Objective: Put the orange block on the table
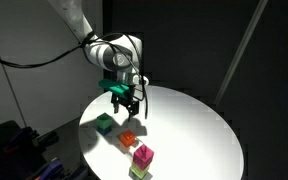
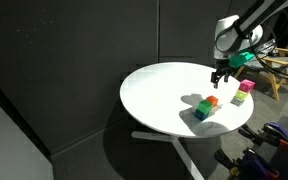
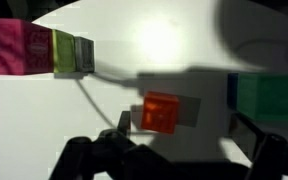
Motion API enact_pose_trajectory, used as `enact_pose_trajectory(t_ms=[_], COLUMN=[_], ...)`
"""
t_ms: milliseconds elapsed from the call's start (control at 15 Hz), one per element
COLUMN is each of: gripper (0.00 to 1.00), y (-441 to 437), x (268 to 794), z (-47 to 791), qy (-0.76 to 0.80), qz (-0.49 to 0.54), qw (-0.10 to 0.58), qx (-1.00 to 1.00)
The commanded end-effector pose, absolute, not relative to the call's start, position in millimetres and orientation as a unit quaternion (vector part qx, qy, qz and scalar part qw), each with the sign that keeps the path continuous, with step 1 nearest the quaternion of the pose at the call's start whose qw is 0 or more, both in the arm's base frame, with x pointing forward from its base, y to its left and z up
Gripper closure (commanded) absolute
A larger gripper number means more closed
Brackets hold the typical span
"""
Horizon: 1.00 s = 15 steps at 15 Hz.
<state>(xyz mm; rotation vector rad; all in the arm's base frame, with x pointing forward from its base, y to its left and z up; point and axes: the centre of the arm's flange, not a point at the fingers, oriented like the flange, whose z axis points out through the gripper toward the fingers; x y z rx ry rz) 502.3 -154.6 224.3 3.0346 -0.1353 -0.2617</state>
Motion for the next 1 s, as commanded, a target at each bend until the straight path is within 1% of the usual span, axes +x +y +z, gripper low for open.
enact_pose_trajectory(t_ms=[0, 267, 533, 933], gripper=[0.0, 0.0, 0.0, 0.0], y=[-137, -129, -127, -135], x=[489, 478, 460, 424], z=[242, 254, 272, 316], qy=[-0.04, -0.041, -0.048, -0.046], qz=[-0.088, -0.091, -0.116, -0.139], qw=[0.062, 0.073, 0.083, 0.078], qx=[0.993, 0.992, 0.989, 0.986])
